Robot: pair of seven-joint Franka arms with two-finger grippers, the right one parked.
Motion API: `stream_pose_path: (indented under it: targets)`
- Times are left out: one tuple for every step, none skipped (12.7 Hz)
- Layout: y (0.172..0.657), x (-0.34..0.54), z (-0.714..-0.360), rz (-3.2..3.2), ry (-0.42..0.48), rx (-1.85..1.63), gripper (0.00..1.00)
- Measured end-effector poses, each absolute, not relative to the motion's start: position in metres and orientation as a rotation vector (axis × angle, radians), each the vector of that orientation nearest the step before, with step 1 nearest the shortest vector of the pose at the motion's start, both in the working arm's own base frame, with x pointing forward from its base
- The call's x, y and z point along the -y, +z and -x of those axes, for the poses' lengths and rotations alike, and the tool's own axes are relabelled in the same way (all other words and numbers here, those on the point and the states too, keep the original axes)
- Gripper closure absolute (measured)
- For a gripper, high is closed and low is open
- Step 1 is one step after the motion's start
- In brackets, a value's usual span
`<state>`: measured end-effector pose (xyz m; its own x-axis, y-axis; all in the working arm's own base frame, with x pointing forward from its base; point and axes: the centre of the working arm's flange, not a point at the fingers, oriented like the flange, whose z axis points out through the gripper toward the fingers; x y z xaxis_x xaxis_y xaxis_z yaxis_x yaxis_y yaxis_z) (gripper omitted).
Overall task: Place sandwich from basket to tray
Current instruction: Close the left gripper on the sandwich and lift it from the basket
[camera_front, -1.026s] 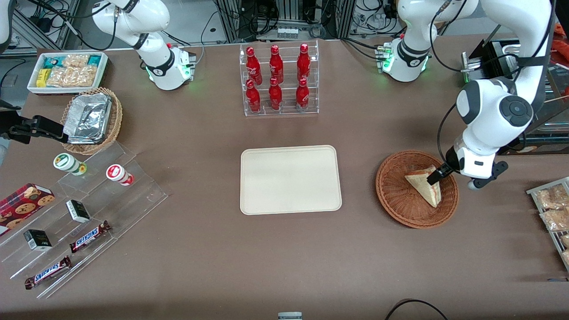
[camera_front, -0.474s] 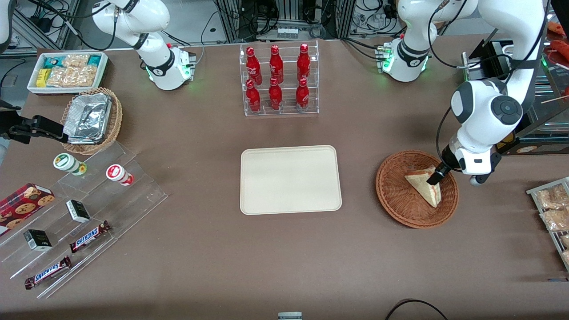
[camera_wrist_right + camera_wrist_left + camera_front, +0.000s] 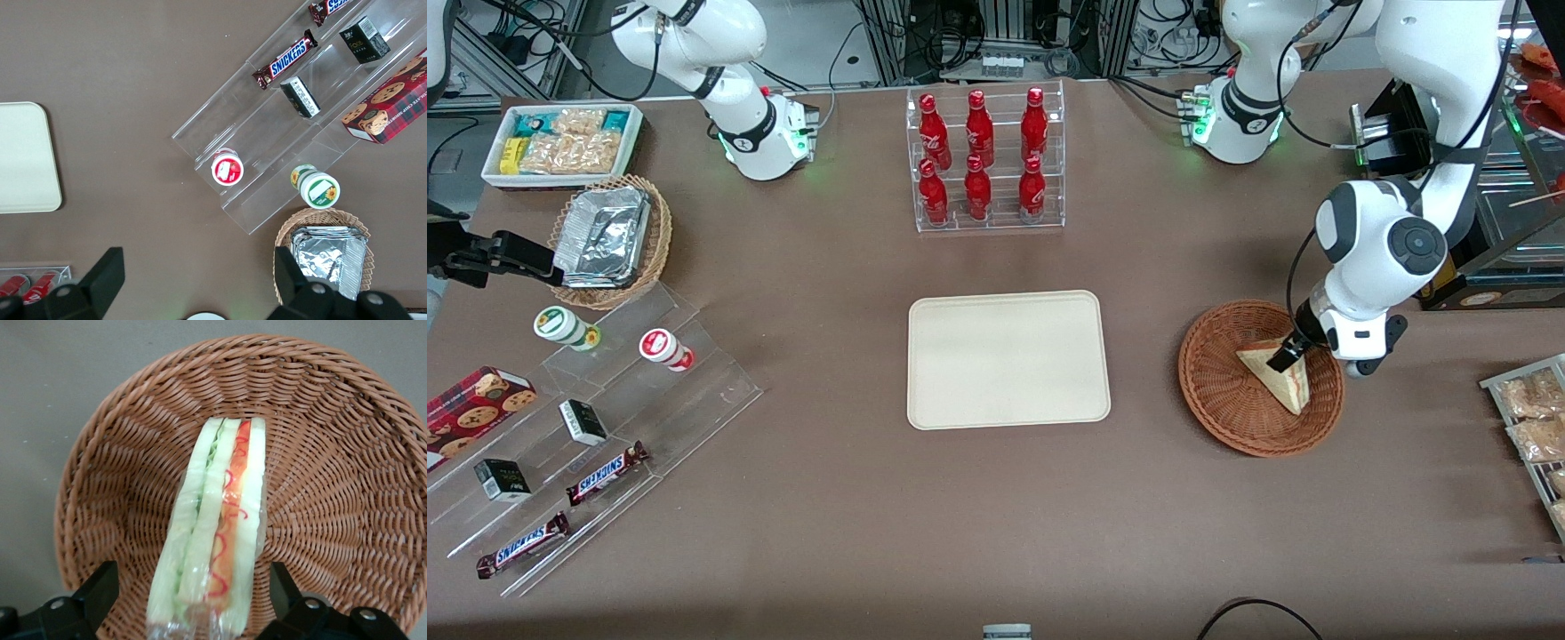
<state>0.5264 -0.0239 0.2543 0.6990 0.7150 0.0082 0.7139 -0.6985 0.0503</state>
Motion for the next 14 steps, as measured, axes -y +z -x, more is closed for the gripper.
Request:
stream_pose_path:
  targets:
    - [0.247,0.024,-0.527,-2.854,0.041,-1.203,0.0]
    - [0.242,0.024,-0.527,-2.853,0.037,-1.207,0.1]
    - [0.241,0.024,-0.526,-2.853,0.033,-1.21,0.22]
    - [0.242,0.024,-0.527,-2.852,0.037,-1.21,0.34]
    - [0.245,0.024,-0.53,-2.851,0.042,-1.208,0.46]
    - [0.248,0.026,-0.533,-2.852,0.038,-1.205,0.56]
    - [0.254,0.029,-0.538,-2.861,0.015,-1.198,0.63]
    - [0.263,0.035,-0.544,-2.878,-0.026,-1.186,0.66]
    - [0.277,0.044,-0.552,-2.901,-0.078,-1.167,0.68]
    - [0.294,0.055,-0.561,-2.925,-0.119,-1.133,0.69]
    - [0.312,0.071,-0.57,-2.948,-0.127,-1.077,0.74]
    - [0.328,0.092,-0.578,-2.969,-0.114,-1.006,0.79]
    - [0.339,0.113,-0.582,-2.991,-0.105,-0.927,0.82]
    - [0.344,0.137,-0.583,-3.019,-0.112,-0.837,0.82]
